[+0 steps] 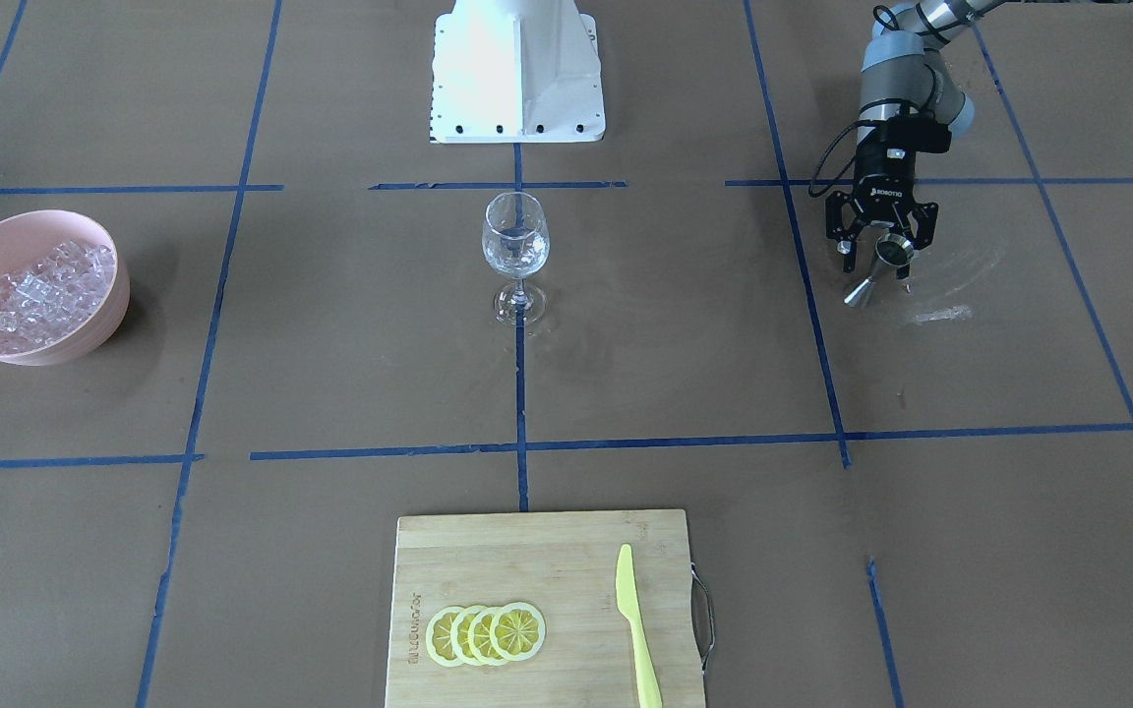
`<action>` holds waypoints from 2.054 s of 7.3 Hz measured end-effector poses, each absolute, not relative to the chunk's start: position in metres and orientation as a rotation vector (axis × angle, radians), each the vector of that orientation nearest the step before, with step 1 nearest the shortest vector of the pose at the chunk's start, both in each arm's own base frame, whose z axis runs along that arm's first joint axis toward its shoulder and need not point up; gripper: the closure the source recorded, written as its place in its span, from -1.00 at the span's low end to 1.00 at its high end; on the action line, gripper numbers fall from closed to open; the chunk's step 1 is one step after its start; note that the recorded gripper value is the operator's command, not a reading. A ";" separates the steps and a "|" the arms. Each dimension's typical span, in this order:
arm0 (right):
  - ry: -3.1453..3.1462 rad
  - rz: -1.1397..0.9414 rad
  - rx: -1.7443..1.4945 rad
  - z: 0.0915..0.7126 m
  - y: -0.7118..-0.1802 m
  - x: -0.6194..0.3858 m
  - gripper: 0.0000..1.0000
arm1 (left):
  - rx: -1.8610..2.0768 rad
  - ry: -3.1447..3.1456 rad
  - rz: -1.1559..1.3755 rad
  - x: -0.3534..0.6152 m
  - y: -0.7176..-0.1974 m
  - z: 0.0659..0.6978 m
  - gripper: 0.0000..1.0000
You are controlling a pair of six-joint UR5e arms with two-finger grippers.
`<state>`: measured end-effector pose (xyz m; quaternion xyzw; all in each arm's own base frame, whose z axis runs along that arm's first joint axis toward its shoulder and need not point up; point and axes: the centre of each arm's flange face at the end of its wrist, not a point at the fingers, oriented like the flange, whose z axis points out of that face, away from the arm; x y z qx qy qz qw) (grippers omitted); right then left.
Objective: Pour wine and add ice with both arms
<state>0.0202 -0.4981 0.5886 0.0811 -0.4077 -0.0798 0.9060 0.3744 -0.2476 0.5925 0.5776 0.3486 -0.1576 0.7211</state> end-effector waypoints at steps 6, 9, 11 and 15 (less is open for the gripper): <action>-0.840 -0.164 0.163 0.591 -0.498 0.020 -1.00 | 1.281 0.751 -0.352 0.374 -0.255 0.597 -0.04; -0.840 -0.164 0.163 0.591 -0.498 0.020 -1.00 | 1.289 0.736 -0.337 0.373 -0.257 0.598 0.35; -0.840 -0.164 0.163 0.591 -0.498 0.020 -1.00 | 1.292 0.741 -0.338 0.375 -0.258 0.594 1.00; -0.840 -0.163 0.162 0.592 -0.498 0.020 -1.00 | 1.300 0.778 -0.355 0.380 -0.262 0.571 1.00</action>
